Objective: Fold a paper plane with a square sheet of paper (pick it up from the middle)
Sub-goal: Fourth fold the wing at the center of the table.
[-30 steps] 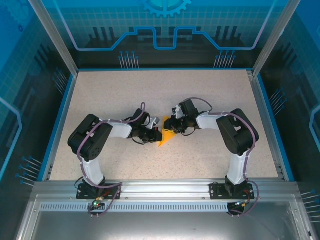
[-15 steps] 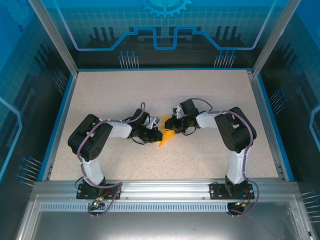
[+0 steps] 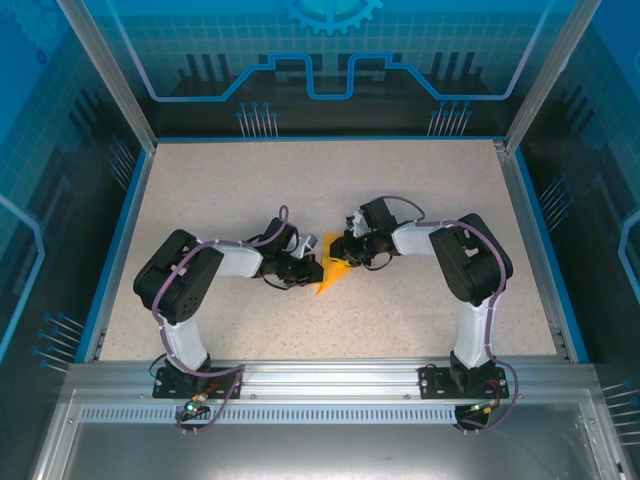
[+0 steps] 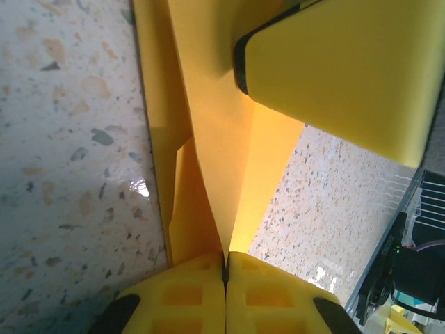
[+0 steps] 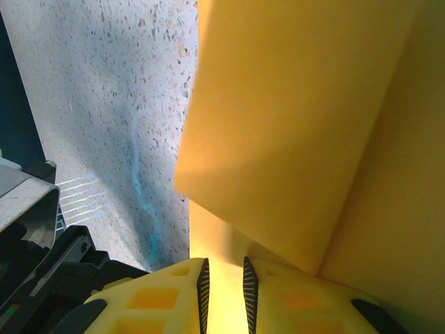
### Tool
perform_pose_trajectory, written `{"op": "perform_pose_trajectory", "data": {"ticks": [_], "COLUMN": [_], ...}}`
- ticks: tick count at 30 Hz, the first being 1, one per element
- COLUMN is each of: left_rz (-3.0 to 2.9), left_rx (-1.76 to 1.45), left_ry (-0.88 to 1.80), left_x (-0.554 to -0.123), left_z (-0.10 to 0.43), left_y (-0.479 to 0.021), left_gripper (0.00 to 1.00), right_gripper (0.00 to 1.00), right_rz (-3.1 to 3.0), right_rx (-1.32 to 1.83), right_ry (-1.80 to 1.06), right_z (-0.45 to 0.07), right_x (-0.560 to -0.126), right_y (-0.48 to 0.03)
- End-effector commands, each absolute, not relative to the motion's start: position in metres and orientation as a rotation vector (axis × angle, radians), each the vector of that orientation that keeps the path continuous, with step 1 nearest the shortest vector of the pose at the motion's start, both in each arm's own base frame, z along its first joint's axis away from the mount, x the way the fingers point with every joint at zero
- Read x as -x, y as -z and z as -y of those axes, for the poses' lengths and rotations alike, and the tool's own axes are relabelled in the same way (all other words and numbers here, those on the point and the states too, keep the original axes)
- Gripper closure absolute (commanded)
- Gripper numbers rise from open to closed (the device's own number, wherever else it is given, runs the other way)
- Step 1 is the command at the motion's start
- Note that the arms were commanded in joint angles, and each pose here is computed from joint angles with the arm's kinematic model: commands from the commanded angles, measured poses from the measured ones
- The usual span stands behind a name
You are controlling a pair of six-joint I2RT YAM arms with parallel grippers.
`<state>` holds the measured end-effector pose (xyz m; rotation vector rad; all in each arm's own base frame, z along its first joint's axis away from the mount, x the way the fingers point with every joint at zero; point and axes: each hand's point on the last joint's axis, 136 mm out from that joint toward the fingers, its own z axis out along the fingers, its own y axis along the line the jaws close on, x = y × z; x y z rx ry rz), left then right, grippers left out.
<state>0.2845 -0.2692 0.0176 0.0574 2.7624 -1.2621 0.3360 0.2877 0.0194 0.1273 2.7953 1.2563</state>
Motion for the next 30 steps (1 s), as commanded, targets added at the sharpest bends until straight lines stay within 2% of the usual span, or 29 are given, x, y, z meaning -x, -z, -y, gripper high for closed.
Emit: {"op": "perform_pose_trajectory", "data": {"ticks": [1,13,30], "left_rz": [-2.798,-2.888,-2.891], "left_rx": [0.007,0.167,0.127], "left_ry": [1.263,1.282,1.293], "left_x": [-0.281,-0.280,-0.278], "left_z": [0.263,0.254,0.253], "left_y": [-0.014,0.006,0.001], "left_gripper": [1.00,1.00,1.00], "right_gripper": [0.77,0.77,0.80], "right_rz": [-2.825,-2.726,-2.850], "right_rx": [-0.157,0.021,-0.086], "right_ry": [-1.182,-1.348,-1.203], "right_z": [-0.279,-0.312,-0.297], "right_x": [-0.340,-0.339,-0.342], "right_y": [-0.008,-0.053,-0.001]}}
